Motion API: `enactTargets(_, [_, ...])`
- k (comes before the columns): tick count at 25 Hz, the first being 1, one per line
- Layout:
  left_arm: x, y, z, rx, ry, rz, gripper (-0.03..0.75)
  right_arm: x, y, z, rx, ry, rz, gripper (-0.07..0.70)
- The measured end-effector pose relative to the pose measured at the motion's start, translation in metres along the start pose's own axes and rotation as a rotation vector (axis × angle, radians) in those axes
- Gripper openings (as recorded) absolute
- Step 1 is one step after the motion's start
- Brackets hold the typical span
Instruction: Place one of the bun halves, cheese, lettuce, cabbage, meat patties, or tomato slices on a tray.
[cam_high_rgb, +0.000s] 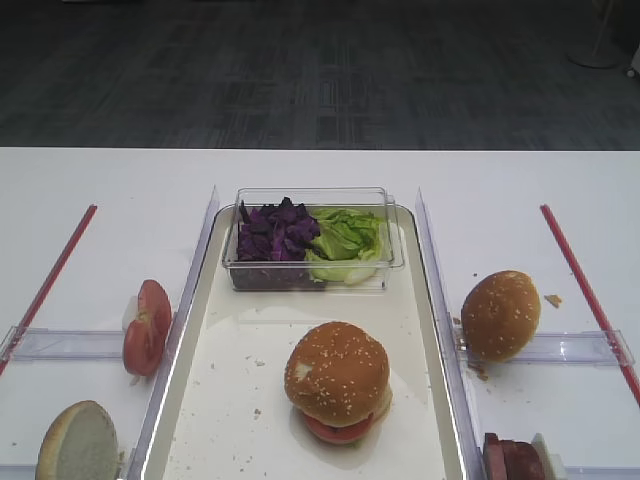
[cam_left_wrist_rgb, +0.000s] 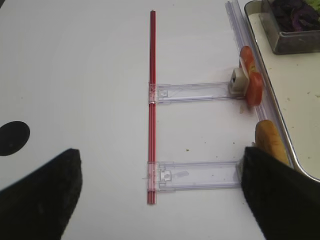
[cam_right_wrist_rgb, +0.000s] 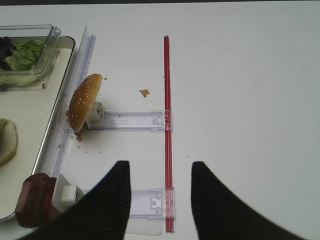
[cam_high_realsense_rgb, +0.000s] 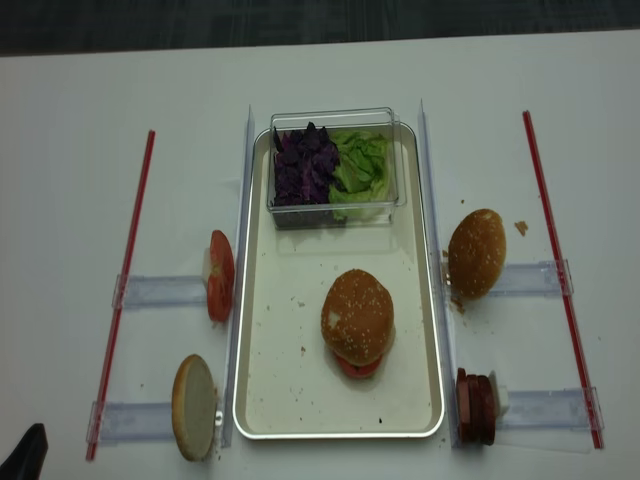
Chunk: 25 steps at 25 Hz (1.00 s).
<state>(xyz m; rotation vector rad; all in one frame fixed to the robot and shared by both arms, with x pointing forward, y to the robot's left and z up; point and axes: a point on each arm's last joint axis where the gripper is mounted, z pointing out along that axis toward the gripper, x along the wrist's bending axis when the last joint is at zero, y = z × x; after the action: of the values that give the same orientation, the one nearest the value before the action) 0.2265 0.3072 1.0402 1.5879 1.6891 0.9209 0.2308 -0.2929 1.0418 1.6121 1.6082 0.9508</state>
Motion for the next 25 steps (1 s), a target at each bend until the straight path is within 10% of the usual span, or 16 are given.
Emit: enactTargets(25, [0.0,0.0,0.0,0.0,0.0,0.0,0.598,0.0,0.0,0.0,0.0,0.0,0.0,0.154])
